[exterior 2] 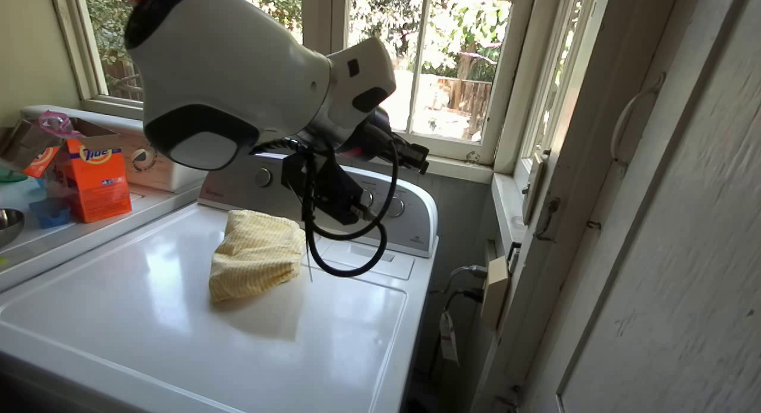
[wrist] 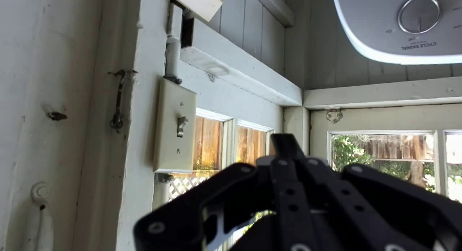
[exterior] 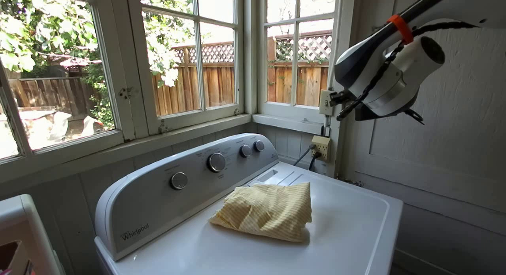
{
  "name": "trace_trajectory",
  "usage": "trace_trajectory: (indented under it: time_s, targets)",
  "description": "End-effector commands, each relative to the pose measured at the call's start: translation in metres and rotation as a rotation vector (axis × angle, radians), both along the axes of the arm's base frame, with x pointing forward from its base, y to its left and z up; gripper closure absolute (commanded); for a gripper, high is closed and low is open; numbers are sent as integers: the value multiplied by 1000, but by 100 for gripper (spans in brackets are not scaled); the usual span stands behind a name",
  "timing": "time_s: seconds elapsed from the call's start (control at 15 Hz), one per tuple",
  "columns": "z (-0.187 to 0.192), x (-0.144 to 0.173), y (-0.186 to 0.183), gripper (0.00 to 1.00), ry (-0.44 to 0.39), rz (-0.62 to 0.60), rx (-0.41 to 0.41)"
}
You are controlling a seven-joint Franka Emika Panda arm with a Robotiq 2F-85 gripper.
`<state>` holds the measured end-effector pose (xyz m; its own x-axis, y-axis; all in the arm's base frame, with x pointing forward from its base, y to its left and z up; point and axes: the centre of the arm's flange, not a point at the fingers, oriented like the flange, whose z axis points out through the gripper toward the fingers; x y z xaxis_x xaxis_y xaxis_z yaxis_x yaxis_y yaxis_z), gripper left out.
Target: Flip the switch on the wall
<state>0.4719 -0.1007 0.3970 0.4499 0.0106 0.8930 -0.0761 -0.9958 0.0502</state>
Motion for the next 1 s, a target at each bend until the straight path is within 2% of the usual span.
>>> trace_trajectory:
  time_s: [0.0, 0.2, 0.47, 0.6, 0.93]
  targets:
    - [-22, 15, 3, 100, 5, 8, 17]
    - [-38, 29, -2, 100, 15, -16, 2]
    - [-44, 49, -17, 100, -24, -68, 26]
    - [-47, 63, -20, 100, -54, -63, 46]
    - [-58, 82, -20, 100, -70, -64, 88]
